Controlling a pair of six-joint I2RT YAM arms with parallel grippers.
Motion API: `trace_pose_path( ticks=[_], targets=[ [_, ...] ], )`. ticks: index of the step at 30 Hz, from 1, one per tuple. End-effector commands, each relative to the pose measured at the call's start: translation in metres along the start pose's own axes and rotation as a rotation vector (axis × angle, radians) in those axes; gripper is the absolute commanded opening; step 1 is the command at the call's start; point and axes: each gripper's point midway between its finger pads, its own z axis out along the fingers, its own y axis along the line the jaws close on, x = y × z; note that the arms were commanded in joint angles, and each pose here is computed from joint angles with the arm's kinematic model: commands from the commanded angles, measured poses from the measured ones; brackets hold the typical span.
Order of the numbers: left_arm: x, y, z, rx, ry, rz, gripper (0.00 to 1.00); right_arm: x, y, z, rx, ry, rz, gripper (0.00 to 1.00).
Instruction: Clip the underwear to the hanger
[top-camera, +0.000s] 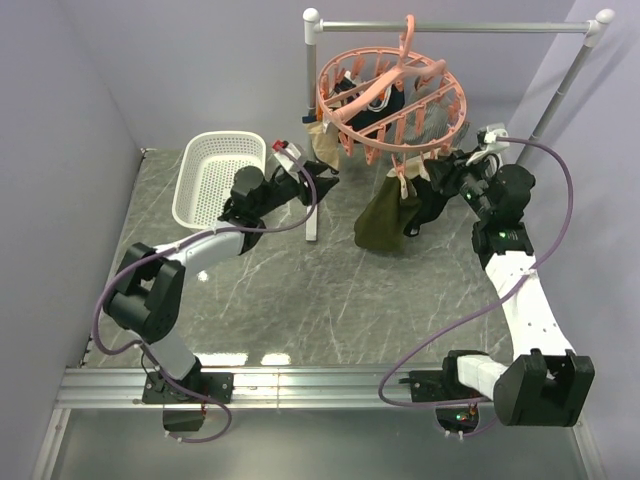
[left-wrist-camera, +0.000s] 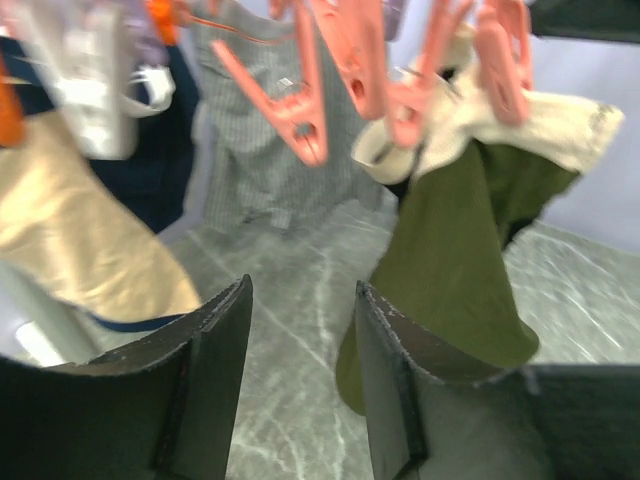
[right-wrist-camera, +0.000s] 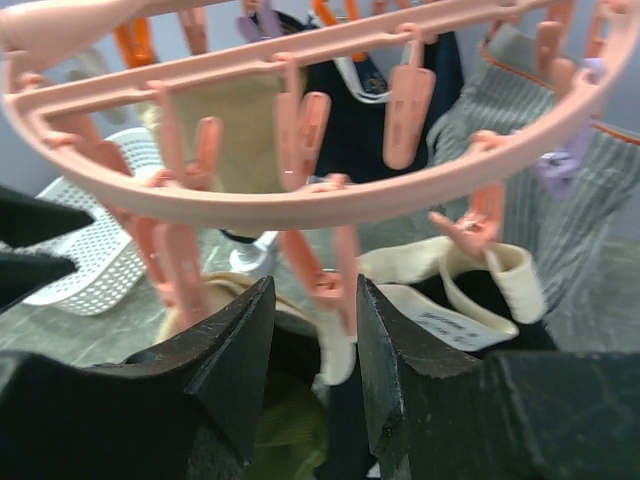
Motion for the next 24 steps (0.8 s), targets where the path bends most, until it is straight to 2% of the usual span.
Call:
trace_pose_path(
  ticks=[1, 6, 14, 20, 24],
  targets=[
    [-0.008, -0.02, 0.007, 0.136, -0.037, 0.034, 0.52, -0.031, -0.006, 0.001, 0.011, -0.068, -0.056, 0.45],
    [0.025, -0.021, 0.018, 0.151, 0.016, -0.018, 0.54, -0.031, -0.019, 0.008, 0.039, -0.063, -0.066, 0.46],
    [0.053, -0.029, 0.051, 0.115, 0.042, -0.037, 0.56, -0.041, -0.029, 0.028, 0.033, -0.076, -0.055, 0.46],
    [0.065, 0.009, 0.058, -0.022, 0.027, -0.261, 0.54, -0.053, -0.01, 0.005, -0.016, -0.065, -0.065, 0.45],
    [0.07, 0.008, 0.061, -0.003, 0.043, -0.3, 0.56, -0.057, 0.009, -0.019, -0.052, -0.058, -0.077, 0.45]
  ],
)
